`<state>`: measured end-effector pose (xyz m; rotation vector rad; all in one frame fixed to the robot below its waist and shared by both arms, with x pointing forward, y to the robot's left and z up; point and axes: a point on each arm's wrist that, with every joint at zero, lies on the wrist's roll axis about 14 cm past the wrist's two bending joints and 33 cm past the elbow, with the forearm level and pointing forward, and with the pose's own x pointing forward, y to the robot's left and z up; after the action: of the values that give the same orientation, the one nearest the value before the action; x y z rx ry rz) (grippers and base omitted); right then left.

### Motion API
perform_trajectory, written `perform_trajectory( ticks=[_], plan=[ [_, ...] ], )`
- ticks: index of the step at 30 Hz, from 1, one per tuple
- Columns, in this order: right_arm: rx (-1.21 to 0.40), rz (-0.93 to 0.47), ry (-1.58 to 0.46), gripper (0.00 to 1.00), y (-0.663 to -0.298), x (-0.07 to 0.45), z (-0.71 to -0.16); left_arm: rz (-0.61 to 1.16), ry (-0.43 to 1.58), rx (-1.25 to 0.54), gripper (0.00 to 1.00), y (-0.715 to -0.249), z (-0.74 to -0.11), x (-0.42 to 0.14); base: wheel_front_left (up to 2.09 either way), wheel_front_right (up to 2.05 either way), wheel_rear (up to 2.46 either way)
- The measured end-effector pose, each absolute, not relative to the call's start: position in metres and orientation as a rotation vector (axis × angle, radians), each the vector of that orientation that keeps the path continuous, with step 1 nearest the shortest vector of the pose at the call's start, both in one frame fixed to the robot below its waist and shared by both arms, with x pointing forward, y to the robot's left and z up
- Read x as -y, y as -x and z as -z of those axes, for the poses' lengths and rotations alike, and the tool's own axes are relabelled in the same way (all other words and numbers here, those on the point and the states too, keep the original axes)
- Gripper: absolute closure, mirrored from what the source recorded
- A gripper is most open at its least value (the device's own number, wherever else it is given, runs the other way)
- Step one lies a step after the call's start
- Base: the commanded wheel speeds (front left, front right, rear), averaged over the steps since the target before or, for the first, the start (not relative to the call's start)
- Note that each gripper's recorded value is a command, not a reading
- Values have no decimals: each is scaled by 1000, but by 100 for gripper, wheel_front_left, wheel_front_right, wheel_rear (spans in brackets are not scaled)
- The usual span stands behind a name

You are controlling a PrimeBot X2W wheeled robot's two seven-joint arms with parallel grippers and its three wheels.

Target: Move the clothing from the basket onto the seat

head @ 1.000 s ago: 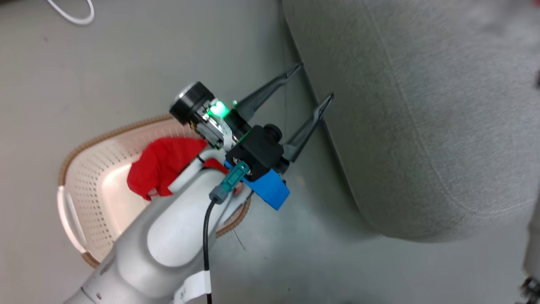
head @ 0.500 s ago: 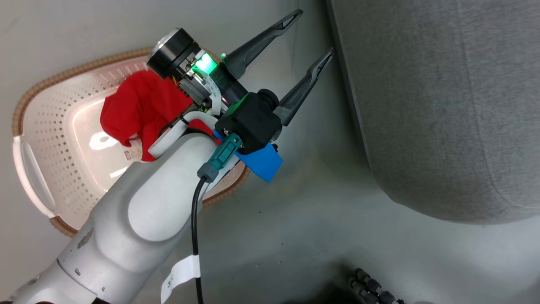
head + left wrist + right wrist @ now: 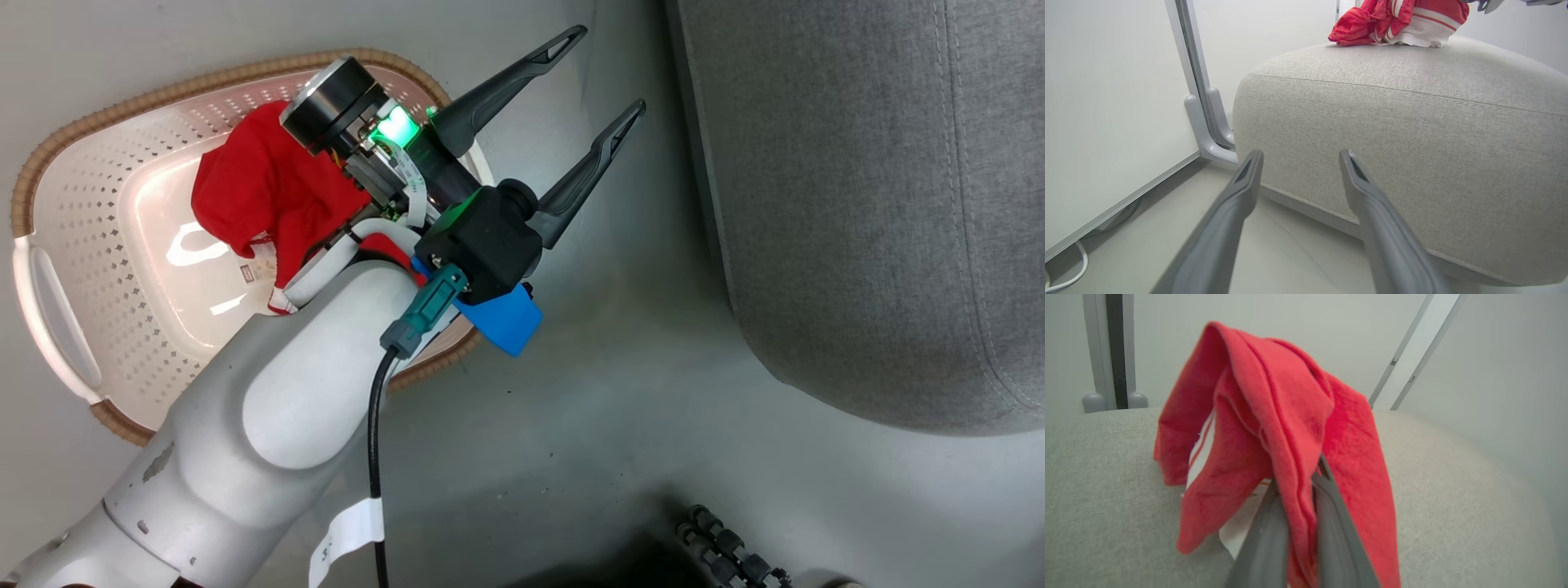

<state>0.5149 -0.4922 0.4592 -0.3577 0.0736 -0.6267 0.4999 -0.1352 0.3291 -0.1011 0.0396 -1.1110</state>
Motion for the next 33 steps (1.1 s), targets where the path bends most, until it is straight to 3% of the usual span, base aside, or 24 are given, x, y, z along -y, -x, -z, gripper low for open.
perform_trajectory(
  ticks=[6,7,22,33],
  plan=[
    [-201,636,276,100,-498,485,-407,1103,99,-42,0,-501,-328,133,0,0,0],
    [-198,629,279,0,-500,483,-408,1101,99,-39,0,-501,-330,133,0,0,0],
    [-101,461,335,0,-478,434,-456,1032,97,47,0,-502,-398,124,0,0,0],
    [125,218,267,0,-483,338,-524,795,100,97,0,-509,-462,69,0,0,0]
  ],
)
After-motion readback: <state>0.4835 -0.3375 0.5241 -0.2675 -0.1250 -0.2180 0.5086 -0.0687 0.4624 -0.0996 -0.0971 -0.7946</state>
